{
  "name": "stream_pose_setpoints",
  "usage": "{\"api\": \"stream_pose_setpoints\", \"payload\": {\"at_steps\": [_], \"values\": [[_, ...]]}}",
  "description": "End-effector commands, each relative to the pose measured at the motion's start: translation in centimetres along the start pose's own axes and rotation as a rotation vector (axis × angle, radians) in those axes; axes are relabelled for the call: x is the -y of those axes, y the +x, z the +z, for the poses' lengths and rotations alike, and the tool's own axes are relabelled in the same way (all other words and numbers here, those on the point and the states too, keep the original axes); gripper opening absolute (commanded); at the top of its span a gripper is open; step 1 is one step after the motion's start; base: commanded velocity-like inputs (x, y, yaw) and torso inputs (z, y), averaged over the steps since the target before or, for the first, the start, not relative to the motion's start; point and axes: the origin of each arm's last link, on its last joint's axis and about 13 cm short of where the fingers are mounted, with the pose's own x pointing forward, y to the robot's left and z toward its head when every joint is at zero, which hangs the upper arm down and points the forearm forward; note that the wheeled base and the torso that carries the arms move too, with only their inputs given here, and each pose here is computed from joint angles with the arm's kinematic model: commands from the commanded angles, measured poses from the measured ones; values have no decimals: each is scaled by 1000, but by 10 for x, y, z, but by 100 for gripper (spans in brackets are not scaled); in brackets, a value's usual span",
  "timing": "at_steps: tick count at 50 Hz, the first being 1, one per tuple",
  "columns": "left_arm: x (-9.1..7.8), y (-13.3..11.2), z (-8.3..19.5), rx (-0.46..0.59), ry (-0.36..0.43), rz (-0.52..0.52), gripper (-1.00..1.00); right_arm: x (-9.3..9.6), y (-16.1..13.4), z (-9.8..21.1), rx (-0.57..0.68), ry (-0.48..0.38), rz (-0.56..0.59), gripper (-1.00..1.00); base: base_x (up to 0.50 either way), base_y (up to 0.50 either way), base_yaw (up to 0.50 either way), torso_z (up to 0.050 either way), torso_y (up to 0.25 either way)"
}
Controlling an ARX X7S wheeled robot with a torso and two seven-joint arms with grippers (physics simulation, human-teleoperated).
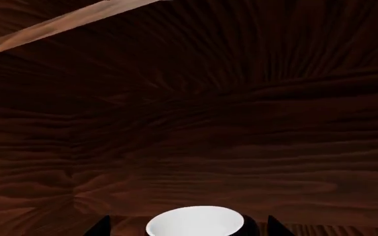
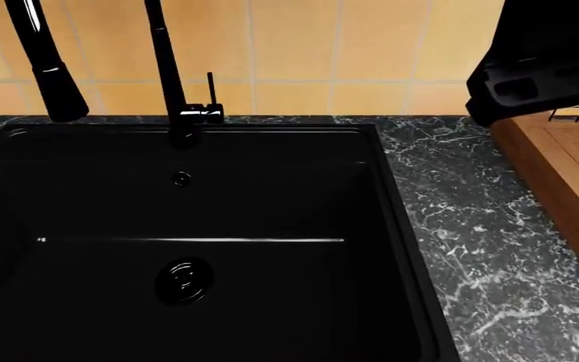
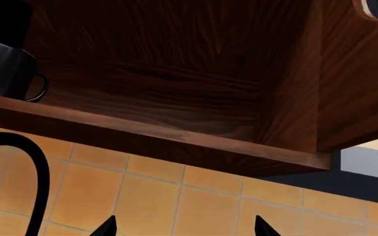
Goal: Pick the kettle from the counter and place it on the tray. Then pick the mug from the cabinet and place it on the tray. Then close the cabinet doors.
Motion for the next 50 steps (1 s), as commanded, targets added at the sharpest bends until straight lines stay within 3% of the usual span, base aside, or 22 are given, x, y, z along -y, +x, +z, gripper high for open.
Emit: {"api": "stream_pose_setpoints", "payload": {"at_steps": [1,12,23,24,32,36,50], "values": [[2,7,-10,-59,-4,19,100,-1,0,-2,1,9,1,100,0,0,0,0,0],[16,25,-45,-209,-33,-36,100,-3,1,-10,-14,18,5,100,0,0,0,0,0],[14,33,-68,-281,-40,0,100,-6,2,-15,-25,22,16,100,0,0,0,0,0],[13,34,-68,-276,-39,4,-100,-6,2,-15,-26,23,17,100,0,0,0,0,0],[11,34,-60,-219,-51,20,-100,-6,2,-17,-30,29,19,100,0,0,0,0,0],[9,31,-44,-129,-69,8,-100,-6,2,-17,-29,30,18,100,0,0,0,0,0],[-14,-7,14,117,-91,19,-100,-7,-1,-13,-21,29,19,100,0,0,0,0,0]]}}
